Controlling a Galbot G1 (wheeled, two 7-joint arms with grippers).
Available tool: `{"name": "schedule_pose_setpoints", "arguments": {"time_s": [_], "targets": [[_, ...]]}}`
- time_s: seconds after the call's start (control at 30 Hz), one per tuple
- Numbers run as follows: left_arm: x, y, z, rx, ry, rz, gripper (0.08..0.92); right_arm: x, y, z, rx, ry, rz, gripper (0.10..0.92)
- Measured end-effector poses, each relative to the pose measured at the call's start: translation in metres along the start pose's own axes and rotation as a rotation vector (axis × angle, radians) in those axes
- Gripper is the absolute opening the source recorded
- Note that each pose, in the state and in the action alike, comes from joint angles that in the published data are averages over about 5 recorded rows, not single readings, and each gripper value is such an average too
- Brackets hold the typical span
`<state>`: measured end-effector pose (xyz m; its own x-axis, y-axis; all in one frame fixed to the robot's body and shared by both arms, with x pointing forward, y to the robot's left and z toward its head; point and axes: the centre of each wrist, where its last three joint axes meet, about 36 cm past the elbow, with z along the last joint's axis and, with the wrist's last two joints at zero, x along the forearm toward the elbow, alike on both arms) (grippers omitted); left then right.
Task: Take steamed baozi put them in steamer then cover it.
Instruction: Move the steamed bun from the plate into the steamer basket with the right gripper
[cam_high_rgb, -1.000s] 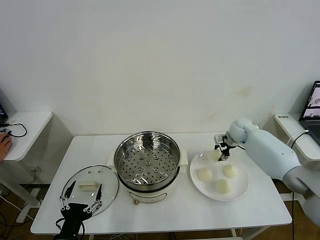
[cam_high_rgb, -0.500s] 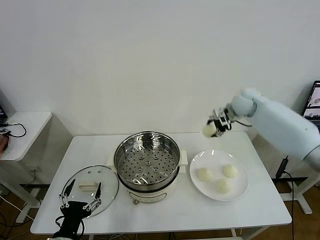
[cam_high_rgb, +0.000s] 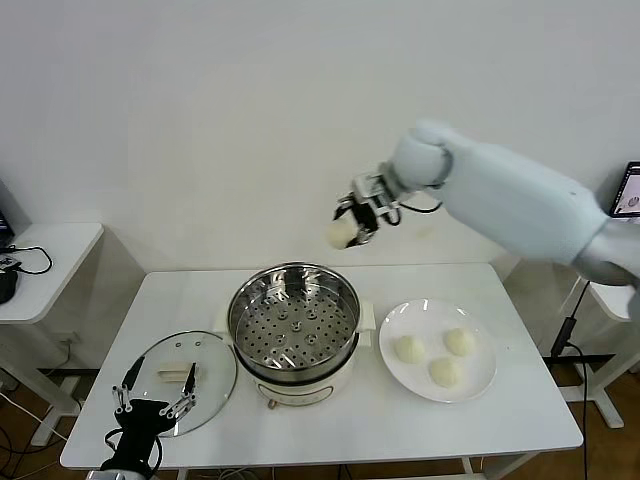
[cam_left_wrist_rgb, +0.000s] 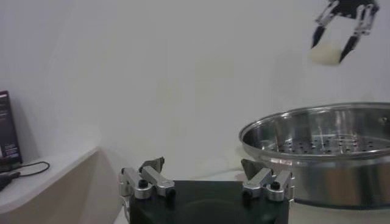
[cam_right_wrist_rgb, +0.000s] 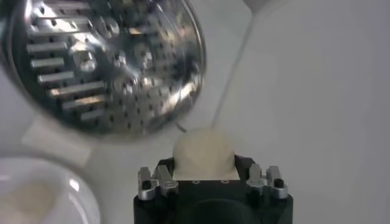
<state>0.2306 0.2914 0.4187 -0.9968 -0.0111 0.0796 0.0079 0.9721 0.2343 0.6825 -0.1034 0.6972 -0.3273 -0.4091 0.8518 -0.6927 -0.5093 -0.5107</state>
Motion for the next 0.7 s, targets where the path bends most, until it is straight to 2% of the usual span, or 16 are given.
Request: {"name": "schedule_pose_setpoints", "arguments": {"time_s": [0.33,0.7], "targets": [[-0.003,0.007,-0.001,-0.005,-0.002,-0.012,0.823,-0.061,0.003,-0.036,0.247,0.001,-0.074,0.635],[-0.003,0.006,-0.001,0.003,0.000,-0.021,0.823,-0.114,0.014,-0.049,0.474,-0.017,-0.088,0.636]]}}
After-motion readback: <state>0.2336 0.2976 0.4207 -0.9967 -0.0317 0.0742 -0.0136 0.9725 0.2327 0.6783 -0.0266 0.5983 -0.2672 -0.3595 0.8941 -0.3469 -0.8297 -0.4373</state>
